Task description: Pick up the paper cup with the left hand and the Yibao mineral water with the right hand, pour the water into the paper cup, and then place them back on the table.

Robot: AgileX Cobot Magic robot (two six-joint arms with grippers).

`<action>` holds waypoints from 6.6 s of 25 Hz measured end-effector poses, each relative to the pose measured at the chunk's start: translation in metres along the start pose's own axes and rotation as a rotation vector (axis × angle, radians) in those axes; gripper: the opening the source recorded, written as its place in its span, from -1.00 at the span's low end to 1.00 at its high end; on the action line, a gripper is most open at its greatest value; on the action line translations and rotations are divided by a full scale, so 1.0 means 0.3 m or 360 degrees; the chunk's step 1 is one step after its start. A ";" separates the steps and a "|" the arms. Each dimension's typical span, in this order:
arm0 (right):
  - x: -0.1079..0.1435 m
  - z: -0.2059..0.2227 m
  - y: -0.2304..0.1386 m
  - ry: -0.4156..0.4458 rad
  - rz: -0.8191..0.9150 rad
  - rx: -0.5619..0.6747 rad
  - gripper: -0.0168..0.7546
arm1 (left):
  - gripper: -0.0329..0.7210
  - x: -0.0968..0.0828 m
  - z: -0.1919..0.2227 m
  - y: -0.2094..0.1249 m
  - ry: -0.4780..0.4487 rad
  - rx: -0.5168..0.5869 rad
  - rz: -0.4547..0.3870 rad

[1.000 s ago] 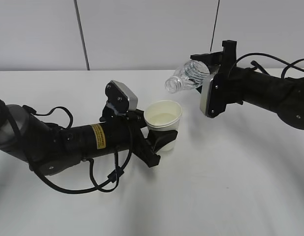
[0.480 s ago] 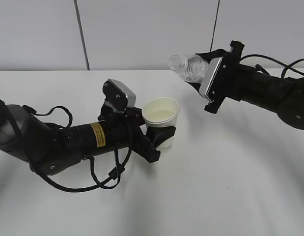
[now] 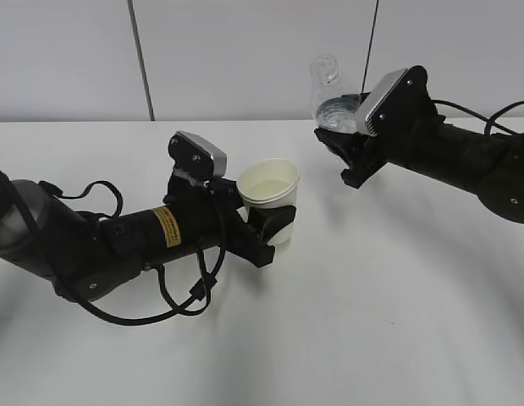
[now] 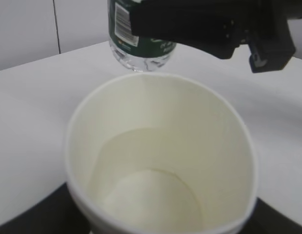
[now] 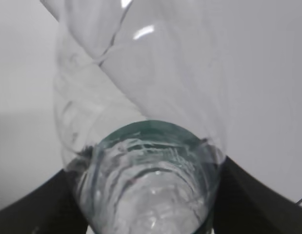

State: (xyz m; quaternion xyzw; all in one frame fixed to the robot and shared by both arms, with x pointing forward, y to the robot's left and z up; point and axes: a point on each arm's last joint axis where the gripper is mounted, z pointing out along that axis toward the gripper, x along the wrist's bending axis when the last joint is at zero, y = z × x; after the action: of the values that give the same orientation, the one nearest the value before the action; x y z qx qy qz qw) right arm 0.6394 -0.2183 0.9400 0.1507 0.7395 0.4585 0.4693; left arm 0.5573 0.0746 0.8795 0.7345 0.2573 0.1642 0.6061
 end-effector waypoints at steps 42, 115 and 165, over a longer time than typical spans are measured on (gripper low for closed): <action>0.065 0.024 -0.120 0.0005 0.1105 0.0186 0.27 | 0.17 0.429 -0.247 -0.043 0.0663 0.0072 -0.0111; 0.112 0.048 -0.227 -0.0102 0.1098 0.0157 0.27 | 0.65 0.442 -0.245 -0.092 0.0710 0.0097 -0.0141; 0.047 0.033 -0.122 -0.0097 0.1066 0.0078 0.75 | 0.65 0.446 -0.249 -0.061 0.0729 -0.0007 -0.0134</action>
State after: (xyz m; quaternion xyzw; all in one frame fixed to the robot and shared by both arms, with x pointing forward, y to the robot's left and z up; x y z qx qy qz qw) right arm 0.6481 -0.2234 0.9008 0.4100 0.6454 0.5646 0.3108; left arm 0.6216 0.2144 0.8680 0.6652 0.4183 0.3018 0.5399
